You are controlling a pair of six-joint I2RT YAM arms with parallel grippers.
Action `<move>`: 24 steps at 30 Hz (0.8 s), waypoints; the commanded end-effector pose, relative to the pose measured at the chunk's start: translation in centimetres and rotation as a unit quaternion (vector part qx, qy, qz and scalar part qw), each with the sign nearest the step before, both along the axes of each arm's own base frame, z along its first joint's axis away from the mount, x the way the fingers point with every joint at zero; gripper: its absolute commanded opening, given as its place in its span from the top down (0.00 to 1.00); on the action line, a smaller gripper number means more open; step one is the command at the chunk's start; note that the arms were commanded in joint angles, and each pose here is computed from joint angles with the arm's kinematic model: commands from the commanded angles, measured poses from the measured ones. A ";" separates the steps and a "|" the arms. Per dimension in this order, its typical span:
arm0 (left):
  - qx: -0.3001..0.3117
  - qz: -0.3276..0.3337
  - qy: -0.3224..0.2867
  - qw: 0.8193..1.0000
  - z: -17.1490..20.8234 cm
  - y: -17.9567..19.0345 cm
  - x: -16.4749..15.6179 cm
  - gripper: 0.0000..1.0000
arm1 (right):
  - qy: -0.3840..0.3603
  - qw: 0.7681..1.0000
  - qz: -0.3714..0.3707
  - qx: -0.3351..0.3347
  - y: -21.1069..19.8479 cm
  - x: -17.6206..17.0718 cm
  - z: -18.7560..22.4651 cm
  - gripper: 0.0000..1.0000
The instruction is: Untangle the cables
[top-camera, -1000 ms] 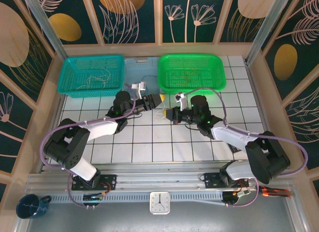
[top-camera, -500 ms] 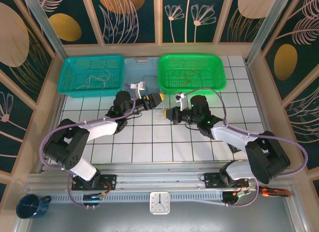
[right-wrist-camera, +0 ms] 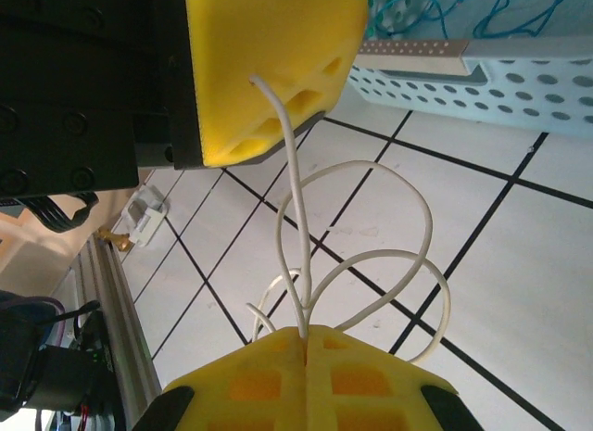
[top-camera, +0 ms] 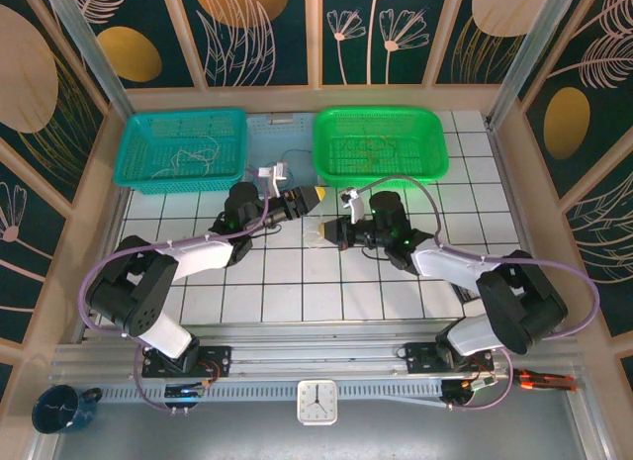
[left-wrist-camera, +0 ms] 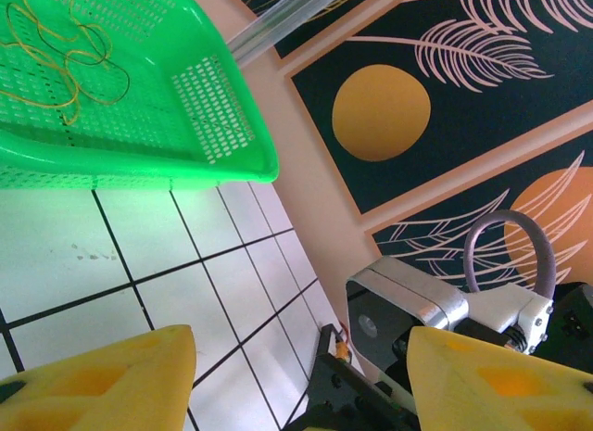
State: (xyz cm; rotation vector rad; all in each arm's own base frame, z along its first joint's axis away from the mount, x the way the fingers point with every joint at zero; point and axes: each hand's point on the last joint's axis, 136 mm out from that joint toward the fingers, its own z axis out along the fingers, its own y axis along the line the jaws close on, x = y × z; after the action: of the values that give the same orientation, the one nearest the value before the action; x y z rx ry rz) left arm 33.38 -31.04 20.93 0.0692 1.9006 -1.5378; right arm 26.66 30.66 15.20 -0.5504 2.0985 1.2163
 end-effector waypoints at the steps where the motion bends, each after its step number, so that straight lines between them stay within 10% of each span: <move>1: -0.015 -0.012 -0.021 1.000 1.1 -0.2 -0.7 0.40 | -0.024 1.000 -0.005 0.018 0.8 0.9 2.1 1.00; 12: 0.002 -0.007 -0.012 1.000 -0.8 0.0 -0.7 0.50 | -0.040 0.999 -0.012 0.022 0.7 1.4 3.6 1.00; 22: 0.003 -0.005 -0.031 0.999 1.0 -0.2 -0.1 1.00 | -0.037 0.999 -0.017 0.020 0.4 1.4 3.2 0.99; 24: 0.002 -0.005 -0.043 0.999 2.2 -0.4 0.1 1.00 | -0.037 0.999 -0.023 0.019 0.0 1.5 3.2 0.81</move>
State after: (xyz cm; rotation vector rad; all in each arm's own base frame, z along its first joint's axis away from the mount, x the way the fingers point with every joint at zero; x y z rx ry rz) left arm 33.29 -30.85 20.03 0.0770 1.9215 -1.5076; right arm 27.59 30.92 16.51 -0.5336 2.0685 1.2014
